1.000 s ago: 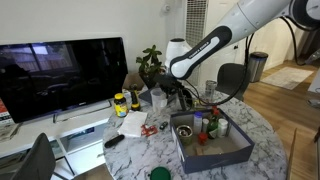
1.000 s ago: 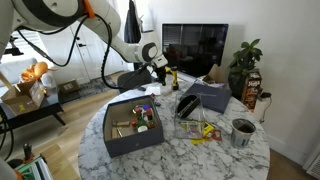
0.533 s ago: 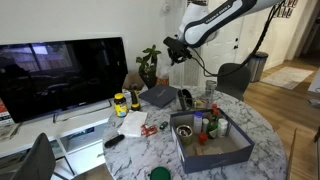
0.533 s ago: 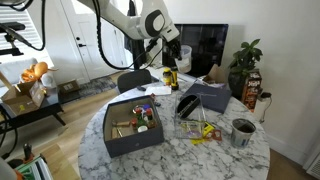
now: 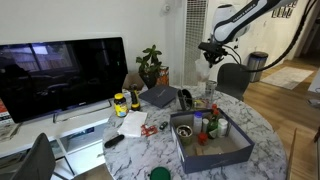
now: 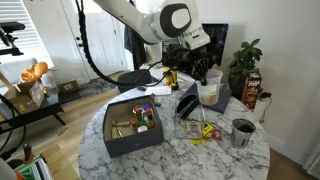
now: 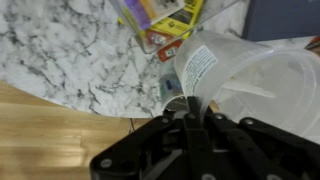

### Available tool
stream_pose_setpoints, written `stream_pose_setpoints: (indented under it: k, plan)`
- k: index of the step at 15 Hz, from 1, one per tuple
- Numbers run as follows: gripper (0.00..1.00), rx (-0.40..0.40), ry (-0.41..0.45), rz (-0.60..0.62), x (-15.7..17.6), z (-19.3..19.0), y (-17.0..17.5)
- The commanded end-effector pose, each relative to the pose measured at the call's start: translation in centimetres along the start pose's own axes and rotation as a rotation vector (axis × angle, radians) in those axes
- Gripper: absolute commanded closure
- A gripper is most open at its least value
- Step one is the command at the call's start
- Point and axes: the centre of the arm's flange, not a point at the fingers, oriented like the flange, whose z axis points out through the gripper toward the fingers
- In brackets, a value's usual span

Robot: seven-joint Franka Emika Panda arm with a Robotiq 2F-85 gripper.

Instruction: Put the cup inside the container

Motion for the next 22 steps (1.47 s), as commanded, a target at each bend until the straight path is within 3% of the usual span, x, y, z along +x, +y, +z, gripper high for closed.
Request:
stream_pose_setpoints:
  k: [1,5,13,18,22]
  plan:
    - [0.99,-0.089,-0.115,-0.140,-0.7,-0.2,4.8]
    - [0.99,-0.025,-0.177,-0.232,-2.8,-1.6,5.7]
    - [0.99,-0.032,-0.187,-0.242,-4.7,-0.7,5.2]
    - [0.99,-0.016,-0.174,-0.218,-5.8,0.9,3.8]
    - [0.99,-0.026,-0.098,-0.159,-5.4,3.4,3.2]
